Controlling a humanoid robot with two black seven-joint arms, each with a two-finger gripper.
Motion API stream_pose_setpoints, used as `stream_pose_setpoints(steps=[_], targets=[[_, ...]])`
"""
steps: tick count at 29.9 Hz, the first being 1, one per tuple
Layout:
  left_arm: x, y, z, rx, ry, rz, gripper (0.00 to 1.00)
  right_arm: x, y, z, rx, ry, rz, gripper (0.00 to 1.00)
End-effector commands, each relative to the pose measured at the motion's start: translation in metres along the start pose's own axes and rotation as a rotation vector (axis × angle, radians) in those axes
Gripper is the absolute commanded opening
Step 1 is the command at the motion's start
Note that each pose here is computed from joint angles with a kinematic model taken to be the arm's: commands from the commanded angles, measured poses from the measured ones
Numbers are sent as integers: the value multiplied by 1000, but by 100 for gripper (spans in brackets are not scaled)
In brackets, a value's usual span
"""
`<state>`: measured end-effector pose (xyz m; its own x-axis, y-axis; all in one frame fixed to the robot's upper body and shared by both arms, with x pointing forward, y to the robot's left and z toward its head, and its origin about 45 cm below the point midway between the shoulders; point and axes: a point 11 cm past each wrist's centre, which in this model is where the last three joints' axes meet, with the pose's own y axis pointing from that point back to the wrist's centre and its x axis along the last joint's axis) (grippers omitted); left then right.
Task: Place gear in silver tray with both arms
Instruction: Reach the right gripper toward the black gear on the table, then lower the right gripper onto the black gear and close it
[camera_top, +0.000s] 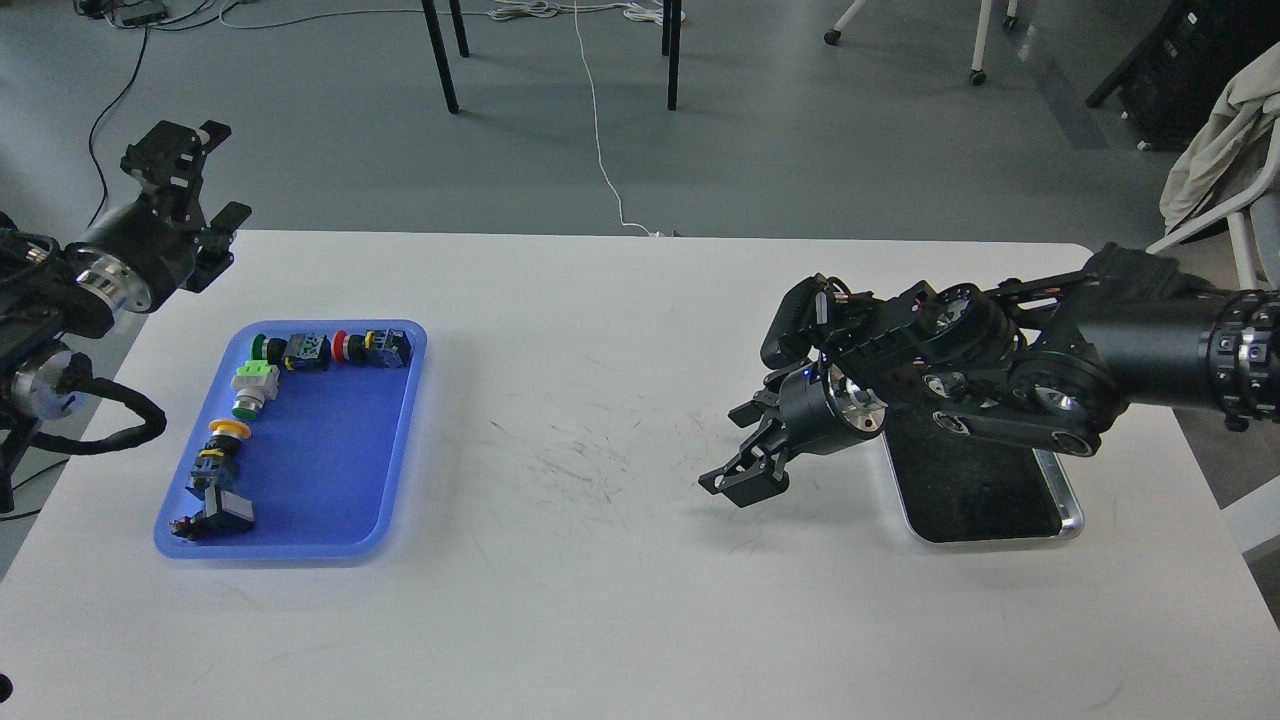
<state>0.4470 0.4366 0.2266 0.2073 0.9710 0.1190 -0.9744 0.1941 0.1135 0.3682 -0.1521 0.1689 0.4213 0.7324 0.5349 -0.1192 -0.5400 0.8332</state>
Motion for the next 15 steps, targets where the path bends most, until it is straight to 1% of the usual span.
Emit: stream_pose_setpoints(steps=[1,4,6,11,15], targets=[[-1,-1,-1,0,2,-2,98,-8,0,4,-12,4,-28,80],[-2,-1,-1,0,3,-3,98,-14,0,8,-28,14,-49,77],[-4,-2,-1,-1,2,-5,98,-14,1,12,-39,14,-49,72],[-1,-2,4,-9,0,-2,98,-18,-5,14,-46,8,-56,72],[-1,-2,4,-7,-1,-3,98,-14,-16,4,-20,28,-64,72]])
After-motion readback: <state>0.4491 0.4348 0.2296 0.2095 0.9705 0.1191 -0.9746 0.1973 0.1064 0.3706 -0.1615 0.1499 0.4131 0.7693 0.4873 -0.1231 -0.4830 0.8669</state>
